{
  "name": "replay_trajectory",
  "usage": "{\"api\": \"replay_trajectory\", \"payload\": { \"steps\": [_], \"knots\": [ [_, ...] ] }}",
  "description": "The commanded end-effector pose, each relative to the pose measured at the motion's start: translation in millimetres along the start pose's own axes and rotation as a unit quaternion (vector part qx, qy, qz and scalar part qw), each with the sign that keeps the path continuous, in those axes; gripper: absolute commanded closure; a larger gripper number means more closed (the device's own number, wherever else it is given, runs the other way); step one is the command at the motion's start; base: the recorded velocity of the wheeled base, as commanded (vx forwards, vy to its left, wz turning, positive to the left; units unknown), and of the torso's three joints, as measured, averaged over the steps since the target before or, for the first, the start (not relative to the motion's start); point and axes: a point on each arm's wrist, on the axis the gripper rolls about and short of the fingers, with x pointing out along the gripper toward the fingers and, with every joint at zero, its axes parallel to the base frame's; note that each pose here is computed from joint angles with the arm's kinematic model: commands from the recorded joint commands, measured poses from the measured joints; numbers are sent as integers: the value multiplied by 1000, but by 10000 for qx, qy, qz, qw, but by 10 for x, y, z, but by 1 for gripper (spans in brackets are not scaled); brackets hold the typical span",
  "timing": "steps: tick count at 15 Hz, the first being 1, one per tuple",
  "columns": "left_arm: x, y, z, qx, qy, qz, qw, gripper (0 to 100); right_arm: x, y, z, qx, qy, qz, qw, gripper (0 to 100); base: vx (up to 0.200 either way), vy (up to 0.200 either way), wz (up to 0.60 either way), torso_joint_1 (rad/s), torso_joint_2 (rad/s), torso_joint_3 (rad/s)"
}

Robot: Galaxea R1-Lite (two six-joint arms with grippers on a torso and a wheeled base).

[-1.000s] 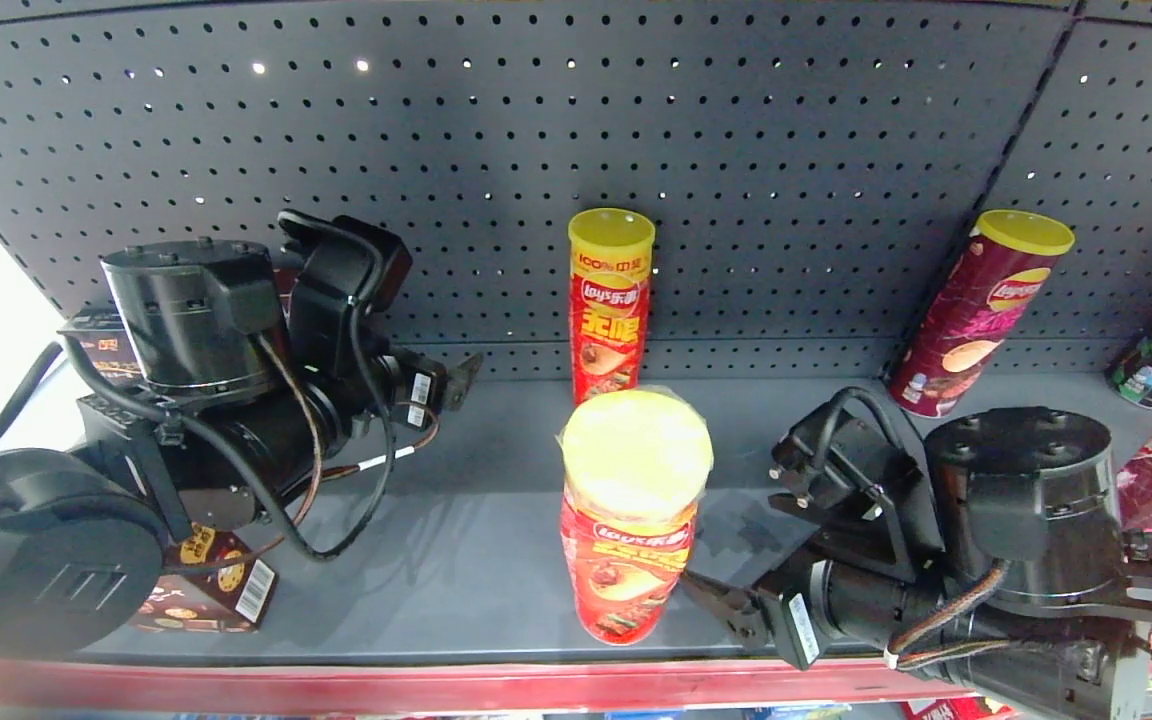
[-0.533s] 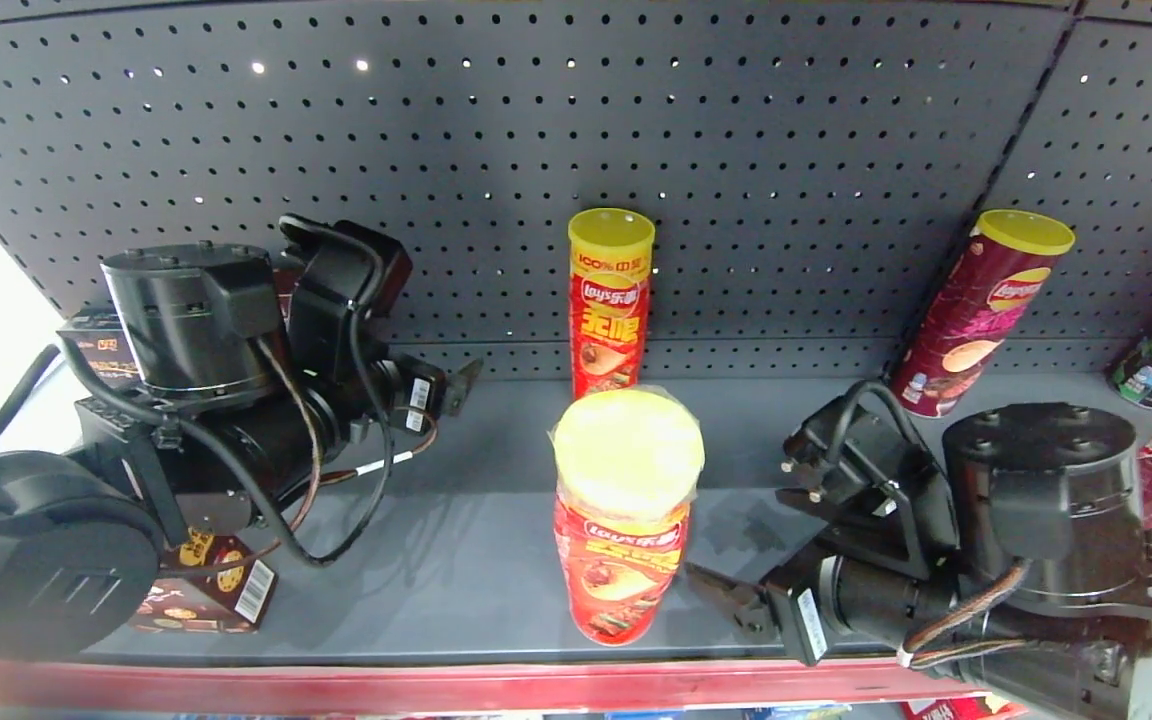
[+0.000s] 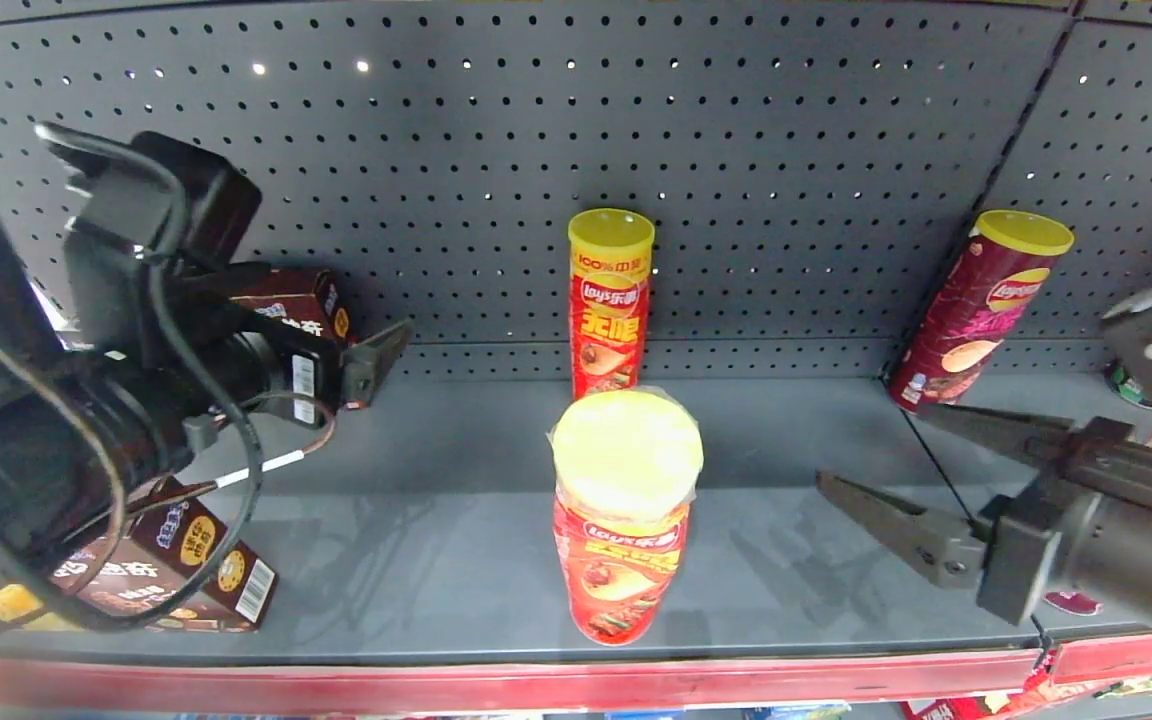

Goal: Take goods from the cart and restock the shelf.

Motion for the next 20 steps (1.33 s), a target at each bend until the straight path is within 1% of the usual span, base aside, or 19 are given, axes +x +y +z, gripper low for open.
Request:
{"api": "replay_trajectory", "payload": {
  "steps": [1,3,4,6,7,9,10,12,13,14,15,16,17,19,20],
  "knots": [
    [-514,152,7,-94,-340,96,9993,0,-493,-92,53,89,-620,93,9980,0,0,0,0,0,0,0],
    [-821,211,-90,-124,-476,103,9987,0,-748,-157,-48,57,-829,94,9965,0,0,0,0,0,0,0],
    [-1007,245,-129,-179,-635,108,9978,0,-903,-195,-136,88,-955,95,9953,0,0,0,0,0,0,0],
    [-1233,298,-181,-245,-848,161,9960,0,-1087,-240,-258,129,-1118,95,9936,0,0,0,0,0,0,0],
    [-1375,335,-214,-294,-1006,221,9942,0,-1190,-264,-358,147,-1192,99,9927,0,0,0,0,0,0,0],
    [-1647,395,-300,-394,-1339,308,9897,0,-1383,-307,-649,150,-1245,103,9921,0,0,0,0,0,0,0],
    [-1703,403,-332,-410,-1397,316,9888,0,-1421,-314,-722,143,-1215,105,9924,0,0,0,0,0,0,0],
    [-1936,441,-457,-478,-1644,403,9844,0,-1569,-347,-948,106,-1068,112,9942,0,0,0,0,0,0,0],
    [-1997,450,-496,-478,-1648,420,9843,0,-1608,-356,-993,100,-1046,113,9944,0,0,0,0,0,0,0],
    [-2179,472,-616,-452,-1601,432,9851,0,-1681,-371,-1108,74,-942,118,9955,0,0,0,0,0,0,0],
    [-2332,475,-763,-332,-1441,389,9882,0,-1731,-382,-1192,61,-891,128,9959,0,0,0,0,0,0,0],
    [-2489,475,-933,-127,-1290,336,9910,0,-1771,-390,-1277,54,-869,137,9961,0,0,0,0,0,0,0],
    [-2604,473,-1059,-23,-1216,283,9922,0,-1793,-393,-1352,45,-832,139,9964,0,0,0,0,0,0,0],
    [-2727,447,-1260,31,-1081,208,9939,0,-1808,-392,-1497,20,-727,129,9973,0,0,0,0,0,0,0],
    [-2722,431,-1312,76,-927,159,9955,0,-1795,-386,-1573,4,-660,132,9977,0,0,0,0,0,0,0]
  ]
}}
